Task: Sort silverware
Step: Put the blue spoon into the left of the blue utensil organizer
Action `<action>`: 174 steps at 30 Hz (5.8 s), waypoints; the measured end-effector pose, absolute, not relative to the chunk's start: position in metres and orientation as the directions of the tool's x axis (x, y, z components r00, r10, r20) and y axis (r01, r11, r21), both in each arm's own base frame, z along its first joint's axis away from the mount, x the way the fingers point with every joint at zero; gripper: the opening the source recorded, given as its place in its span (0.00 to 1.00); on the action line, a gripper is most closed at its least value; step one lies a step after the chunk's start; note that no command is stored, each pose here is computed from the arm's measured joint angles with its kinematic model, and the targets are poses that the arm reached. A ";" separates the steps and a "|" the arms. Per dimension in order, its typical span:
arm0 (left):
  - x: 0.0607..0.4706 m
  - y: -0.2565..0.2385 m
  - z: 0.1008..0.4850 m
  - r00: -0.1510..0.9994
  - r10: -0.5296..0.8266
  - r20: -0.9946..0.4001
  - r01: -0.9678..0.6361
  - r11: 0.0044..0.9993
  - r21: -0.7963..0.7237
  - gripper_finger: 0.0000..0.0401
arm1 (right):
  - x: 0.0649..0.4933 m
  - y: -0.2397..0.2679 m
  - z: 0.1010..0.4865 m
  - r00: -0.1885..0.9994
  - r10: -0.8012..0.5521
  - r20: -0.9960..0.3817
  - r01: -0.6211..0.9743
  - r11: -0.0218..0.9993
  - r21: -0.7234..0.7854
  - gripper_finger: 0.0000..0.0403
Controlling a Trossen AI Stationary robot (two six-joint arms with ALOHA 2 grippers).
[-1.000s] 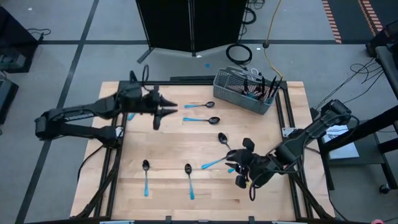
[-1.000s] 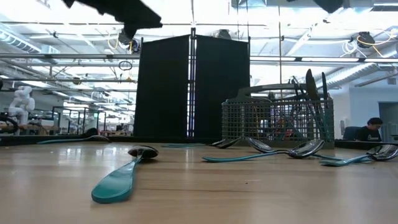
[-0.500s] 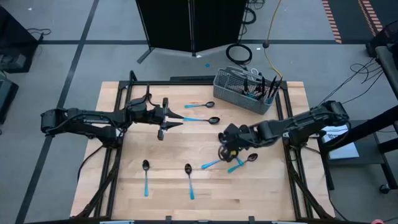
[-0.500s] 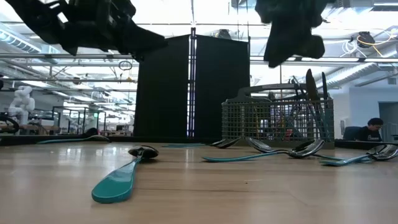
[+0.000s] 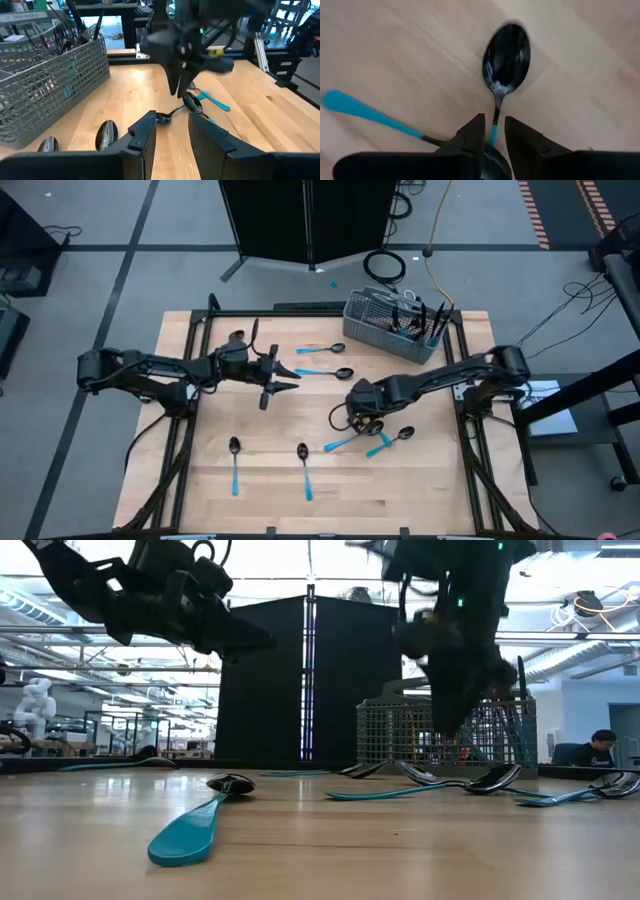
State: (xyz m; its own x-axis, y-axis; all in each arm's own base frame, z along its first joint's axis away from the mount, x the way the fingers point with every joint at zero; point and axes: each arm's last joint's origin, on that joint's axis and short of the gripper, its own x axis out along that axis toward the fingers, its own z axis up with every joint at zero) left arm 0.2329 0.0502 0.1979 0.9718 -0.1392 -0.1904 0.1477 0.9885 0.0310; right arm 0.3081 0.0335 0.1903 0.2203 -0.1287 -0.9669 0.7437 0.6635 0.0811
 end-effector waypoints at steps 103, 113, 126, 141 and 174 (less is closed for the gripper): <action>0.232 0.042 0.187 0.940 -0.168 -0.297 0.179 0.984 0.010 0.28 | 0.318 -0.142 0.209 -0.004 -0.969 -0.247 0.958 0.068 -0.278 0.03; 0.232 0.042 0.187 0.940 -0.168 -0.297 0.179 0.984 0.010 0.28 | 0.316 -0.137 0.205 -0.010 -0.962 -0.273 0.922 0.097 -0.375 0.21; 0.232 0.042 0.187 0.941 -0.162 -0.297 0.174 0.985 0.014 0.28 | 0.346 -0.108 0.284 0.246 -0.929 -0.276 0.820 0.352 -0.452 0.35; 0.231 0.043 0.185 0.936 -0.144 -0.322 0.158 0.987 0.018 0.28 | 0.331 -0.015 0.288 0.401 -0.265 -0.877 0.463 0.885 -0.056 0.35; 0.264 0.021 0.181 0.968 -0.240 -0.068 0.237 0.970 -0.046 0.28 | 0.250 0.095 0.157 0.001 0.083 -0.997 -0.117 0.990 0.082 0.35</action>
